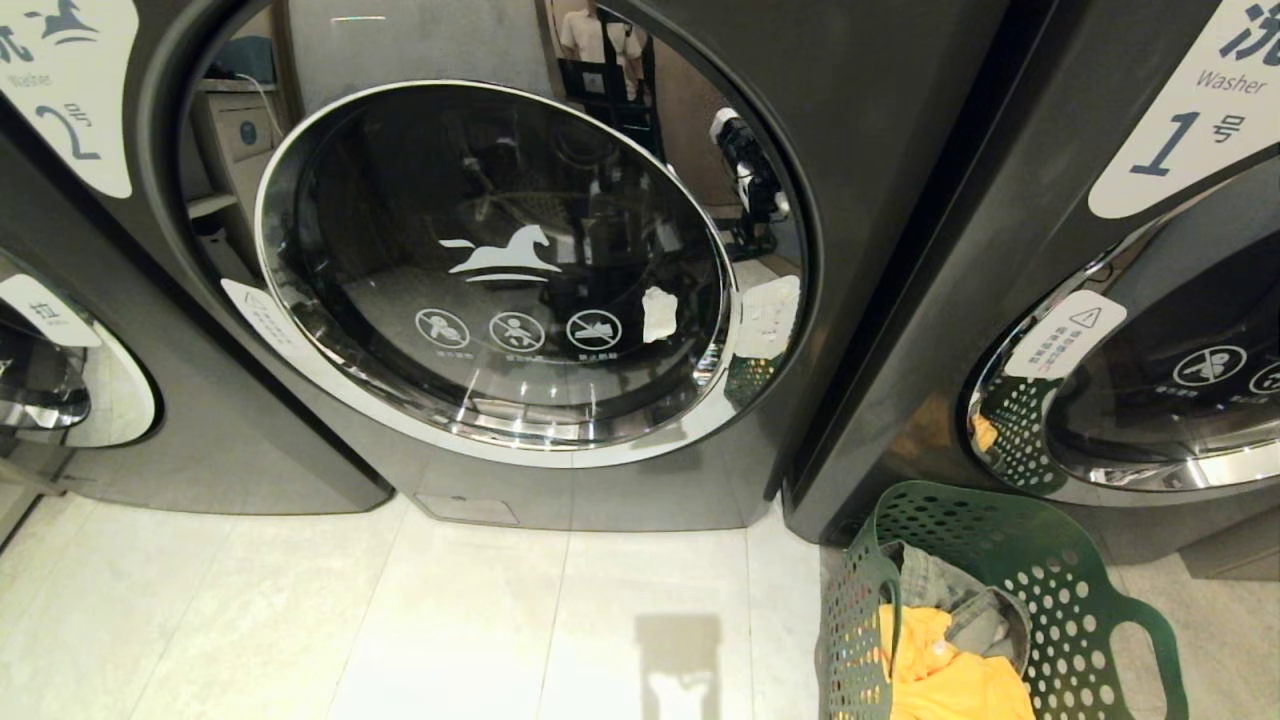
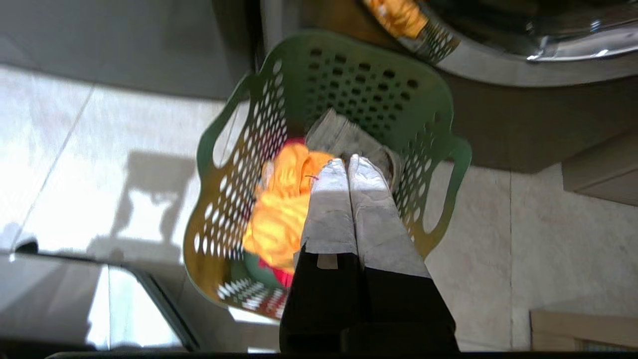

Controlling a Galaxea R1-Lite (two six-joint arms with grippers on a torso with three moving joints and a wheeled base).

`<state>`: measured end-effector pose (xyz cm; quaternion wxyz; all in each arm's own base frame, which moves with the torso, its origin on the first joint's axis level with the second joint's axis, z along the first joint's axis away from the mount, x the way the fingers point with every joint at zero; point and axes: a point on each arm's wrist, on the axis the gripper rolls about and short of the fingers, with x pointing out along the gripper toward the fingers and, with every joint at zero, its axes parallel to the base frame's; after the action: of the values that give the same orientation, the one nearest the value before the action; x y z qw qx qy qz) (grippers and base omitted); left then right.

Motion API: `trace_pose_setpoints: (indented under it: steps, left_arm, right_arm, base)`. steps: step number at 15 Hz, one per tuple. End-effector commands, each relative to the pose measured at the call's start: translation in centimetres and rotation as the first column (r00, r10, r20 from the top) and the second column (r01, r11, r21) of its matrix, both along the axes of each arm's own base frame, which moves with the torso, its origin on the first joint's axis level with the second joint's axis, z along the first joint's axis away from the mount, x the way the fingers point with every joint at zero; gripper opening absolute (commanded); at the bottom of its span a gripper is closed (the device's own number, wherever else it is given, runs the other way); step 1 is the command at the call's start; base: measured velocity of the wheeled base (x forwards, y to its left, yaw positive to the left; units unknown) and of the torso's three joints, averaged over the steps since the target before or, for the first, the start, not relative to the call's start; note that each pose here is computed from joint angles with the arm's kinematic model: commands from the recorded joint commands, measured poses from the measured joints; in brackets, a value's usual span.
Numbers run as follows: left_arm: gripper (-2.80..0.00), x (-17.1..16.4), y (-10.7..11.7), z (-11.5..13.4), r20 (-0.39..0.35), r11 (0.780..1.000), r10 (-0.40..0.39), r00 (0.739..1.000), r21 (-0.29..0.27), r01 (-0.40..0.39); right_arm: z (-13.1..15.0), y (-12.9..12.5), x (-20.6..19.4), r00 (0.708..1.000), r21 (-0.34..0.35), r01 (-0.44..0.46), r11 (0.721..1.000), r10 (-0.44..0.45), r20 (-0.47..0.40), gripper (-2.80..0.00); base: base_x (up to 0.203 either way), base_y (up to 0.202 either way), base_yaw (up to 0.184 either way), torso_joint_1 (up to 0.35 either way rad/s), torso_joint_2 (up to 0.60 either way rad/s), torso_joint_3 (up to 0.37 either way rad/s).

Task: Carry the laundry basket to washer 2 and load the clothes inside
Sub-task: Open the lid of the washing machine

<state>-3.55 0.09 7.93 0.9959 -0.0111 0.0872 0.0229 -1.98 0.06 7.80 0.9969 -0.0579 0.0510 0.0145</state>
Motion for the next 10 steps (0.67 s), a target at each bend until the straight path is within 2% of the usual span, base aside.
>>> trace_pose_setpoints:
  steps: [1, 3, 10]
  left_arm:
    - [-2.8, 0.02, 0.0, -0.05, -0.006, 1.0, 0.001, 1.0, 0.0, -0.001]
    - [-2.8, 0.02, 0.0, -0.05, -0.006, 1.0, 0.001, 1.0, -0.002, -0.001]
    - [-2.8, 0.02, 0.0, -0.05, -0.006, 1.0, 0.001, 1.0, -0.003, -0.001]
  right_arm:
    - [-0.16, -0.02, -0.47, 0.997, 0.016, 0.01, 1.0, -0.011, 0.071, -2.8]
    - [-0.22, -0.03, -0.45, 0.997, 0.033, 0.014, 0.999, -0.017, 0.069, -2.8]
    - [-0.23, -0.04, -0.43, 0.997, 0.032, 0.018, 0.999, -0.02, 0.072, -2.8]
  base:
    - [0.0, 0.0, 0.0, 0.0, 0.0, 0.0]
    - [0.0, 0.0, 0.0, 0.0, 0.0, 0.0]
    - [0.0, 0.0, 0.0, 0.0, 0.0, 0.0]
